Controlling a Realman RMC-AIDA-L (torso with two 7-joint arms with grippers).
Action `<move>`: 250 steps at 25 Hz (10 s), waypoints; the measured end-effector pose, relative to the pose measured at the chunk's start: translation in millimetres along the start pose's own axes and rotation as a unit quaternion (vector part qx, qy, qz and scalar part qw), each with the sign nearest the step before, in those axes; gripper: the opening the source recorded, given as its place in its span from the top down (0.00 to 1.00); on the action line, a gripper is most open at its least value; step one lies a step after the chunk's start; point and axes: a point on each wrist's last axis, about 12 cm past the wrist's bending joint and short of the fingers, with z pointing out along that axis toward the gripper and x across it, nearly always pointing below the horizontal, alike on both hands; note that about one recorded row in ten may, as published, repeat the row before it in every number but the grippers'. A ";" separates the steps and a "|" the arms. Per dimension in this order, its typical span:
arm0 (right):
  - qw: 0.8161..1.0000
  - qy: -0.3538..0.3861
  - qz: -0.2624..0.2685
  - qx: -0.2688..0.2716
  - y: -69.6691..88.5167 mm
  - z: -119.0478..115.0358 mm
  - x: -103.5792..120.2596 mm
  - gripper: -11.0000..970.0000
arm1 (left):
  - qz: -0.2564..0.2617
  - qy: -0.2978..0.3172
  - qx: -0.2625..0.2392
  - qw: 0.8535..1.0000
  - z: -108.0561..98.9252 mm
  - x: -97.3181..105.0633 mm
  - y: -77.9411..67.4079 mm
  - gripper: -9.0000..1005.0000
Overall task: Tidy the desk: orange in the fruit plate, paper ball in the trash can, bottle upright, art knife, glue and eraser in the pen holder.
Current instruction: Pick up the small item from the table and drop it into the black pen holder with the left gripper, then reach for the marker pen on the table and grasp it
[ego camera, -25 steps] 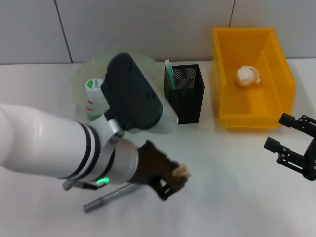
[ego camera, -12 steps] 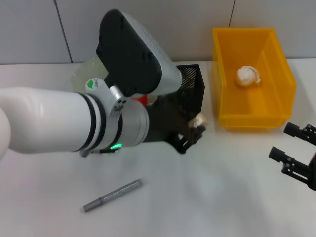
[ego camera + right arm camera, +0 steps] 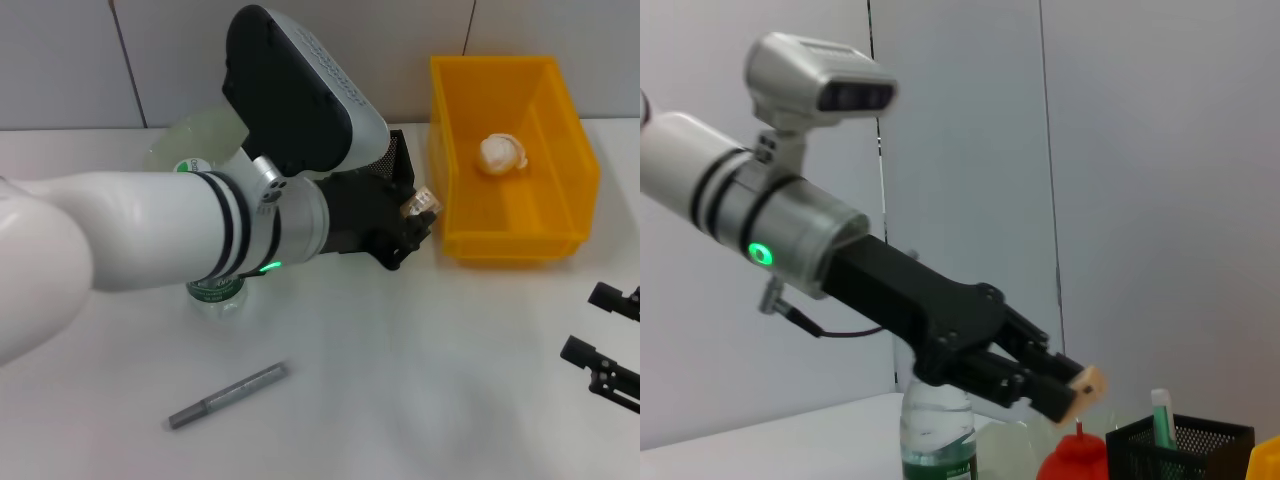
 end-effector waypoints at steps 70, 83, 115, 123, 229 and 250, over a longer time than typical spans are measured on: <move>0.999 0.008 0.013 0.028 0.2 -4.8 7.0 0.28 | -0.003 -0.152 -0.066 0.986 11.4 -45.6 28.3 0.19; 0.999 0.014 0.015 0.034 1.1 -7.8 9.2 0.28 | 0.010 -0.171 0.020 0.985 -43.0 -38.3 57.8 0.20; 0.997 0.008 0.034 0.071 0.0 -9.5 17.0 0.28 | 0.046 0.101 0.048 0.993 -121.2 -2.4 68.3 0.20; 0.996 0.009 0.039 0.074 0.4 -8.2 19.2 0.28 | 0.058 0.188 0.066 0.978 -109.4 -9.0 52.3 0.20; 0.996 0.013 0.045 0.076 -0.7 1.9 25.3 0.28 | 0.012 0.405 0.082 0.911 7.1 52.4 16.3 0.46; 0.996 0.013 0.046 0.075 -0.6 2.2 25.4 0.28 | 0.006 0.413 0.079 0.907 8.3 58.5 18.3 0.49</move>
